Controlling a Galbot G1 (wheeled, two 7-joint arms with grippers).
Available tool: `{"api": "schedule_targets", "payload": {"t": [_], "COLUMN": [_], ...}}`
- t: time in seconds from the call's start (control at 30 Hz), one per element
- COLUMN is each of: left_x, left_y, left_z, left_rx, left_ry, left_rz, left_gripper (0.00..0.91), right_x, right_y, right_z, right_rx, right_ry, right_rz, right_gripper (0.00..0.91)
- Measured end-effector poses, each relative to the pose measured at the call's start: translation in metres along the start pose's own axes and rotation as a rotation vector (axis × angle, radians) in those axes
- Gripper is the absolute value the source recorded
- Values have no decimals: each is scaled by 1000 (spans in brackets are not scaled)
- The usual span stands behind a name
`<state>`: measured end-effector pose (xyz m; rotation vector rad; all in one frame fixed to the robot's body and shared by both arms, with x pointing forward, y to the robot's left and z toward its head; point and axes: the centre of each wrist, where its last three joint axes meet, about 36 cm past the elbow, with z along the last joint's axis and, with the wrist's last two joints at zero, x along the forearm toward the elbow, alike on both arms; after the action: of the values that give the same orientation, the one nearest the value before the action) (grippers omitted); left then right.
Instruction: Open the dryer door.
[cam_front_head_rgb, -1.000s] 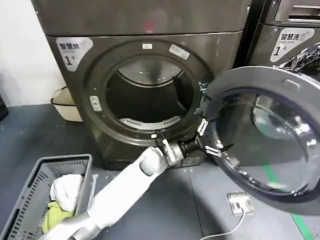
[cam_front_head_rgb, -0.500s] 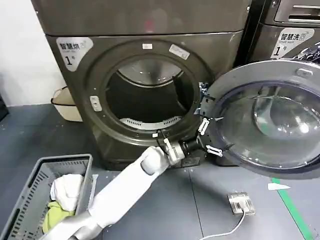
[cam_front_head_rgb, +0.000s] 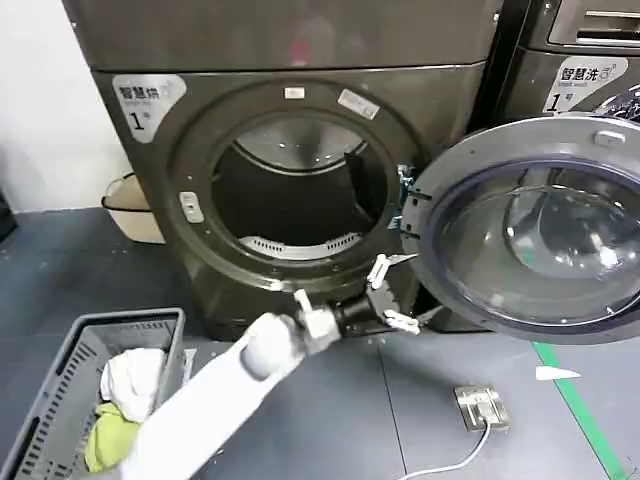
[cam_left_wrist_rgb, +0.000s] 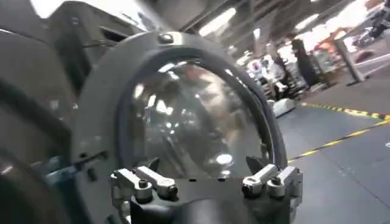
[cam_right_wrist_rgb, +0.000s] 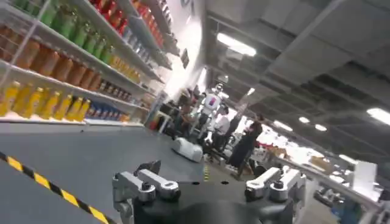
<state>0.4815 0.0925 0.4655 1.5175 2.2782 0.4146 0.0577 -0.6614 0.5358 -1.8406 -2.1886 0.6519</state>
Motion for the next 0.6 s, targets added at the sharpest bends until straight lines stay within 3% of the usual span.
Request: {"api": "schedule_targets", "payload": {"t": [0.37, 0.6], "left_x": [124, 173], "left_y": [-34, -43], "left_z": [-62, -94], "left_rx": [136, 197], "left_ry": [193, 370], "left_rz": [-201, -372], "left_gripper": [907, 907], "right_x": [-2, 0], "right_y": [20, 38], "right_z": [-11, -10], "right_rx": [-29, -46], "right_ry": [-23, -19], "right_rz": [-43, -79], "right_gripper": [907, 907]}}
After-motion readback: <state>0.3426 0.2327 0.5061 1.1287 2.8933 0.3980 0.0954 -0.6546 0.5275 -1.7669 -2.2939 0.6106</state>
